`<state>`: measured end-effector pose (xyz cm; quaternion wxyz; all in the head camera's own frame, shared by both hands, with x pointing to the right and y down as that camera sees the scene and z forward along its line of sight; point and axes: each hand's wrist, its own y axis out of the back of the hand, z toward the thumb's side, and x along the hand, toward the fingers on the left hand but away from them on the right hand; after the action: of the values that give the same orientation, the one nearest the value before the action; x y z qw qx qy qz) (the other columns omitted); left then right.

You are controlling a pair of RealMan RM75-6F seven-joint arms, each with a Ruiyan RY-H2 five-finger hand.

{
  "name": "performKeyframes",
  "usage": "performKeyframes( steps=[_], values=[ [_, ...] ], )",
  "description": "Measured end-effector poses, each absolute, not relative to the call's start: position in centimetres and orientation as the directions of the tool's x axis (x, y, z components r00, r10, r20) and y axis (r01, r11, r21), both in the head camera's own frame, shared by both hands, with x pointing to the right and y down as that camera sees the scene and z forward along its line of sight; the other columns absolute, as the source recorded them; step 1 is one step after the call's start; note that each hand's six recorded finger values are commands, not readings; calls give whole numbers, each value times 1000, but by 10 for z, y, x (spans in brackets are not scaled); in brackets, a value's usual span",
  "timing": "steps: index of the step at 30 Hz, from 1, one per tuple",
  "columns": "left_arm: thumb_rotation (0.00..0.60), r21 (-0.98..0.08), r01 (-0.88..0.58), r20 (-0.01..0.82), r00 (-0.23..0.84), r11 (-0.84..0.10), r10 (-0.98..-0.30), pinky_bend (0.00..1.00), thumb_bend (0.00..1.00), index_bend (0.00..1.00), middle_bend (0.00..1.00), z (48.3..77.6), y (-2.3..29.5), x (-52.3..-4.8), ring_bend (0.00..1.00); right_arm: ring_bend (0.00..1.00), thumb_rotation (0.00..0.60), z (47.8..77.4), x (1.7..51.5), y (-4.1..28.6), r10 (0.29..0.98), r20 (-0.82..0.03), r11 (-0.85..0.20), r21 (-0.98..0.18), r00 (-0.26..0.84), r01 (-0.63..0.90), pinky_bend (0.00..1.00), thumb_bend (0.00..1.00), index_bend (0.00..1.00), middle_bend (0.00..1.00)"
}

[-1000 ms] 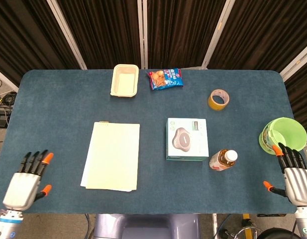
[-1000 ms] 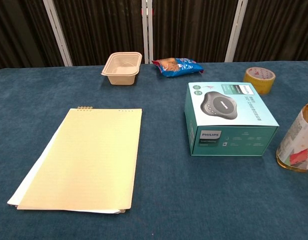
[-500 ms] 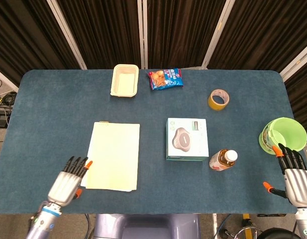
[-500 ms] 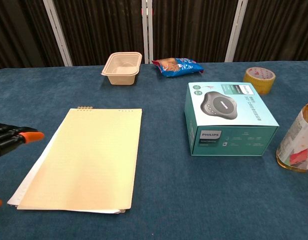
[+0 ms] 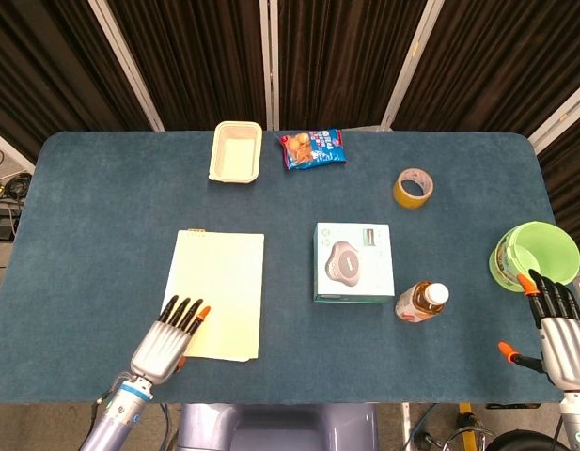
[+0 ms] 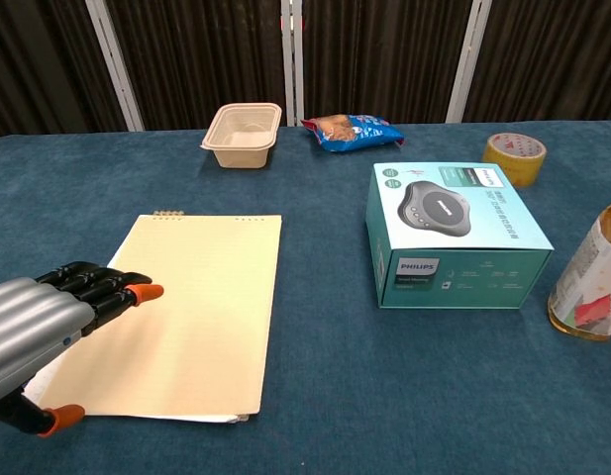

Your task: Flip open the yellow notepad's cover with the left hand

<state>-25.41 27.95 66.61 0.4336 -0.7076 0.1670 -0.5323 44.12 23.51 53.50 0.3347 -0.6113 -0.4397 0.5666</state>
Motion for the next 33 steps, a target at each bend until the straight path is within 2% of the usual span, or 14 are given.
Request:
performKeyframes(
  steps=[24, 33],
  values=[
    [600, -768, 262, 639, 374, -585, -672, 0, 255, 0, 0, 687, 288, -237, 0, 0, 600, 532, 442, 234, 920, -391, -381, -910, -32, 167, 0, 0, 0, 0],
    [600, -794, 245, 608, 364, -557, -706, 0, 452, 0, 0, 686, 280, -239, 0, 0, 600, 534, 440, 235, 918, -396, -387, -908, -26, 162, 0, 0, 0, 0]
  ],
)
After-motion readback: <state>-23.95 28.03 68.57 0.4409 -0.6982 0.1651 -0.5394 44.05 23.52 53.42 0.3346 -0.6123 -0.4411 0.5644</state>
